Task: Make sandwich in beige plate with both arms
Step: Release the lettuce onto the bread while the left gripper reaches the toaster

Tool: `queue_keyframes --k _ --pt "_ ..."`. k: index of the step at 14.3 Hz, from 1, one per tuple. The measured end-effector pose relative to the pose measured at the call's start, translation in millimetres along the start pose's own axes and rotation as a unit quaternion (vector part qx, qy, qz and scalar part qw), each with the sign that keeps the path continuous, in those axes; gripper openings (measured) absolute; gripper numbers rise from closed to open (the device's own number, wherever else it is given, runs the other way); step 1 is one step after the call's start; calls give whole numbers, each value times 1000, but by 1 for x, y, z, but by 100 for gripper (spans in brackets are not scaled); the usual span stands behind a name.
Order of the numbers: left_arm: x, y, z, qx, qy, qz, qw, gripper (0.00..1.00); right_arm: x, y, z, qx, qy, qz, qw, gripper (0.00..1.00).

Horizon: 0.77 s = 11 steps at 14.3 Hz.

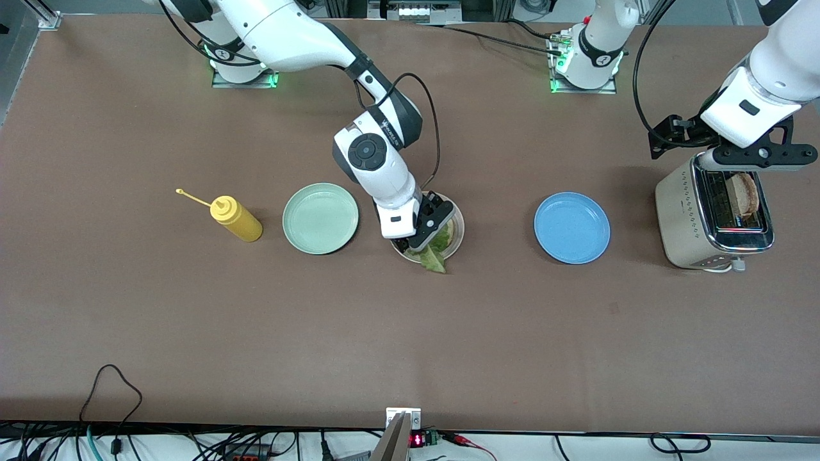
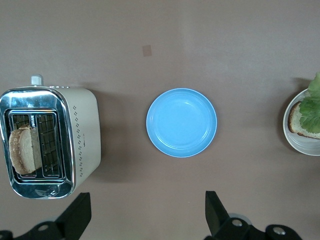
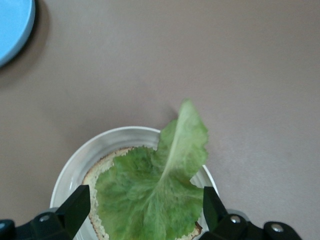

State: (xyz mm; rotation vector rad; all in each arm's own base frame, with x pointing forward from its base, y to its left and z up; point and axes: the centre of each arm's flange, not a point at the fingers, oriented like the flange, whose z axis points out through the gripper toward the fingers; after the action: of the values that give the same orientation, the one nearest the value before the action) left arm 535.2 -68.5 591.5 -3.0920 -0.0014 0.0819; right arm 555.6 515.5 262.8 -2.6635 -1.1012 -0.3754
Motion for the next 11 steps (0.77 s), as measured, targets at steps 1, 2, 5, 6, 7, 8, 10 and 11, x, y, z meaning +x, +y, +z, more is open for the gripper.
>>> queue_keyframes --k 1,2,5,6,7,8,10,11 --pt "0 0 0 0 0 0 1000 100 4 4 -10 -1 3 12 1000 100" --pt "0 0 0 0 0 0 1000 100 9 12 -25 -2 2 28 1000 100" --pt "0 0 0 0 0 0 1000 100 16 61 -88 -7 -13 76 997 100" --pt "0 0 0 0 -1 -1 1000 100 14 84 -112 -9 -20 92 996 100" --pt "0 -1 1 0 -3 -1 1000 100 11 109 -136 -12 -25 108 994 100" --pt "-1 -2 4 1 -11 -2 1000 100 7 131 -160 -15 -28 123 992 100" --pt "2 -10 13 2 -27 -10 1000 100 -6 170 -201 -19 -41 151 988 100" --pt "5 -18 18 2 -32 -18 999 100 -15 189 -218 -20 -51 165 985 100"
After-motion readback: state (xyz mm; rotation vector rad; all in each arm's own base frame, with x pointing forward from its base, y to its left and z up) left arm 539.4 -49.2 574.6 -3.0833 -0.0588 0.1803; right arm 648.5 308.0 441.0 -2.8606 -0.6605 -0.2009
